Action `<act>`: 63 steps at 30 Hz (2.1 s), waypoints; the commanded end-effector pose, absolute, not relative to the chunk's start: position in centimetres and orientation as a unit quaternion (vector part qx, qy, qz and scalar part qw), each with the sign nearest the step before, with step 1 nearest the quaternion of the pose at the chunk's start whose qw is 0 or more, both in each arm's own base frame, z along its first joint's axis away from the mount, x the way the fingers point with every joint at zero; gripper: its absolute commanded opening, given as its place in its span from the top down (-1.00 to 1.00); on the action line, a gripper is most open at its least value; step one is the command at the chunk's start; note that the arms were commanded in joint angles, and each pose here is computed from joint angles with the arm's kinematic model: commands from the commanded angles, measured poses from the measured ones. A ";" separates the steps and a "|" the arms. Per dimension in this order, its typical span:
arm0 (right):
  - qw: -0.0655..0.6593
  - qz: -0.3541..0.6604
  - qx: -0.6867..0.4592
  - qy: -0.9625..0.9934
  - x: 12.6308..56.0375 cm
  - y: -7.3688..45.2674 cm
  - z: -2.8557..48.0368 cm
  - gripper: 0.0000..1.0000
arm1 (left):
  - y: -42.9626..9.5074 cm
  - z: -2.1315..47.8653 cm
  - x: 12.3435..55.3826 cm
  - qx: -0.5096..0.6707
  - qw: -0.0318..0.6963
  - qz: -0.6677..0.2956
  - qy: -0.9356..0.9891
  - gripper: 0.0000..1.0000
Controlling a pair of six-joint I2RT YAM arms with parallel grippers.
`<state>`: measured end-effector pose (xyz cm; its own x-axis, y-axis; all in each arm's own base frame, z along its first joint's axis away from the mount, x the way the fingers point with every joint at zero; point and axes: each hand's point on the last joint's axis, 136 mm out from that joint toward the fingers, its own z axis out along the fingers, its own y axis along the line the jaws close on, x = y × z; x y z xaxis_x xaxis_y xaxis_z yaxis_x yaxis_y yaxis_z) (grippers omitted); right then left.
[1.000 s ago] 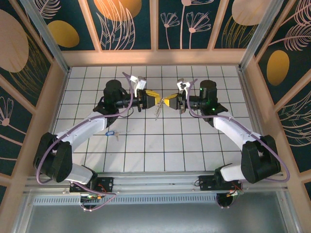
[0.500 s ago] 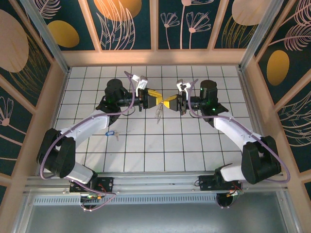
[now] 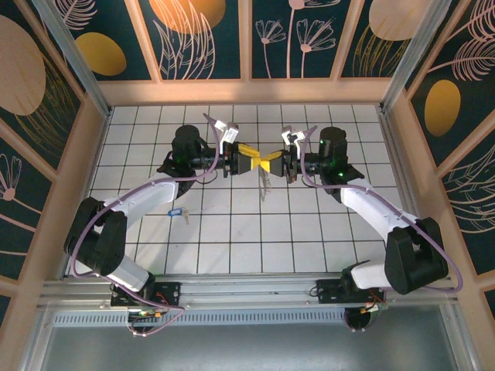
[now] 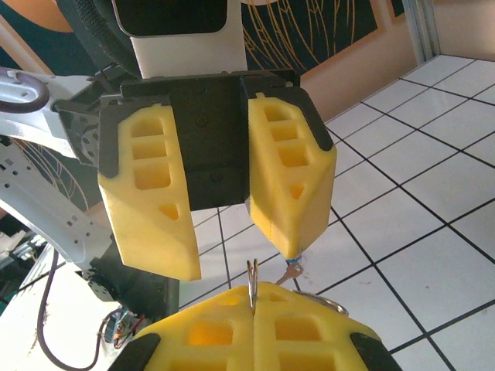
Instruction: Put the keys on the keyring
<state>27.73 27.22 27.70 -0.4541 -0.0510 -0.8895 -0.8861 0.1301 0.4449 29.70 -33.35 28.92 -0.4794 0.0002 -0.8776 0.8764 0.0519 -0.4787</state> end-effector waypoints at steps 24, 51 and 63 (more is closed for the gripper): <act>0.401 0.560 -0.387 0.613 27.3 27.3 30.7 1.00 | -33.6 29.2 29.8 0.370 0.376 -0.592 0.610 0.42; 0.425 0.548 -0.355 0.627 28.6 26.9 31.8 0.25 | -33.9 29.8 32.1 0.334 0.435 -0.542 0.637 1.00; 0.469 0.525 -0.308 0.640 28.9 23.3 32.1 -0.12 | -33.9 29.3 31.7 0.350 0.430 -0.537 0.636 1.00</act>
